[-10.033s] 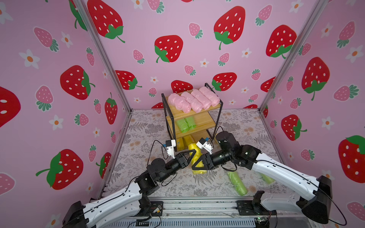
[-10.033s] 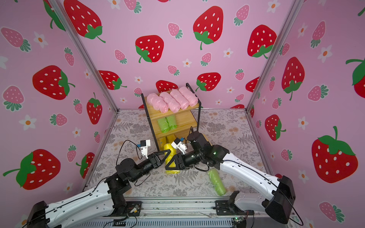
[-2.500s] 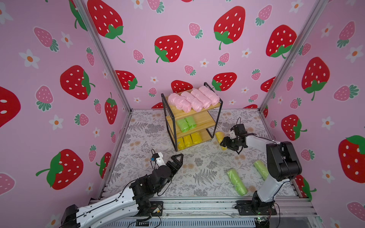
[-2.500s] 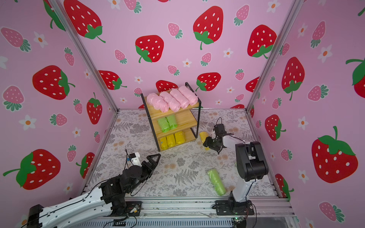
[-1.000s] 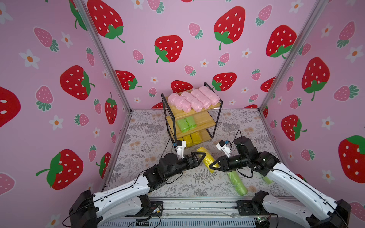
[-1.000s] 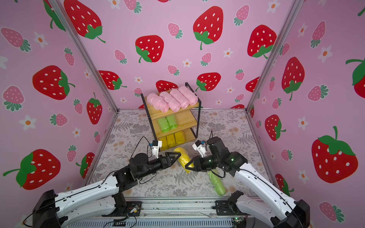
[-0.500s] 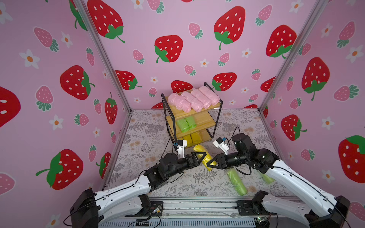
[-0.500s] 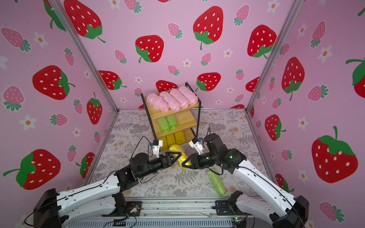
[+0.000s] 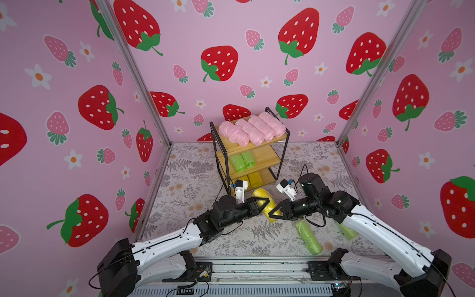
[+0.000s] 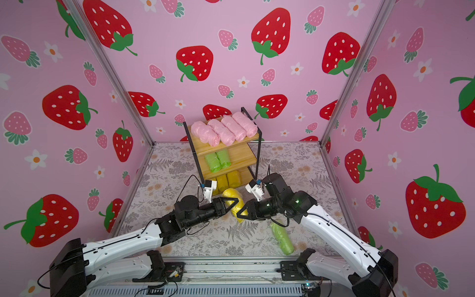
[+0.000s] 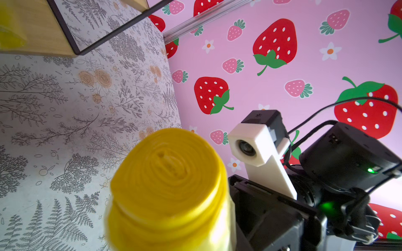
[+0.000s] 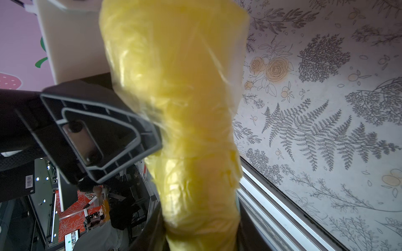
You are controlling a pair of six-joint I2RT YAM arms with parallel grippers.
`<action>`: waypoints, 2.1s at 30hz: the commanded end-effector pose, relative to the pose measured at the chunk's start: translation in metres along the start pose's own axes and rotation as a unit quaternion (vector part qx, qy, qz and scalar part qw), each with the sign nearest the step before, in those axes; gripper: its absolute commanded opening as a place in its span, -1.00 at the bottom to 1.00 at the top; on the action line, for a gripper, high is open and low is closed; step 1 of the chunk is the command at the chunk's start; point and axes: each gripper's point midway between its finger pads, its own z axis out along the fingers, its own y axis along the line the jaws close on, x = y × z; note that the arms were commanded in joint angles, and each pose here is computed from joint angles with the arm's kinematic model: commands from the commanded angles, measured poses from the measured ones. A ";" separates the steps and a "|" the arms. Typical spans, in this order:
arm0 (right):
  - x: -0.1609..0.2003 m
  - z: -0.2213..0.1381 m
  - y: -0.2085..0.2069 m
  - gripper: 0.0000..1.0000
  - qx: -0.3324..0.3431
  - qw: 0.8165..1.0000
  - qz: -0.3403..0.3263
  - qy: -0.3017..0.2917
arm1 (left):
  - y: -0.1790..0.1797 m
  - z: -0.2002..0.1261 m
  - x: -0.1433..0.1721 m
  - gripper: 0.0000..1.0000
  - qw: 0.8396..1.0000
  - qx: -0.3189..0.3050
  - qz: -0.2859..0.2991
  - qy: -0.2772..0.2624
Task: Sort the rolls of trash bags by color and place them on the shelf
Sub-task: Pick up the roll of trash bags from the center of the board, then place the roll of trash bags on the shelf.
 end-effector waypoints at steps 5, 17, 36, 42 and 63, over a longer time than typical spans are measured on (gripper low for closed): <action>-0.014 -0.012 0.004 0.69 0.026 0.998 -0.019 -0.045 | -0.006 -0.002 -0.007 -1.00 1.000 -0.001 -0.018 -0.020; -0.019 -0.008 -0.001 0.98 -0.035 0.992 0.032 -0.116 | 0.014 0.000 -0.011 -1.00 0.986 0.010 -0.112 -0.123; -0.018 0.016 -0.001 0.19 -0.041 0.994 0.044 -0.095 | 0.006 -0.007 -0.015 -1.00 0.980 0.026 -0.125 -0.150; -0.022 0.017 -0.005 -0.85 -0.031 0.993 0.048 -0.106 | 0.006 -0.009 -0.015 -0.71 0.981 0.022 -0.119 -0.148; -0.131 0.020 -0.093 -1.00 -0.050 0.947 0.179 -0.263 | 0.034 -0.077 -0.025 1.00 0.978 -0.097 -0.056 -0.177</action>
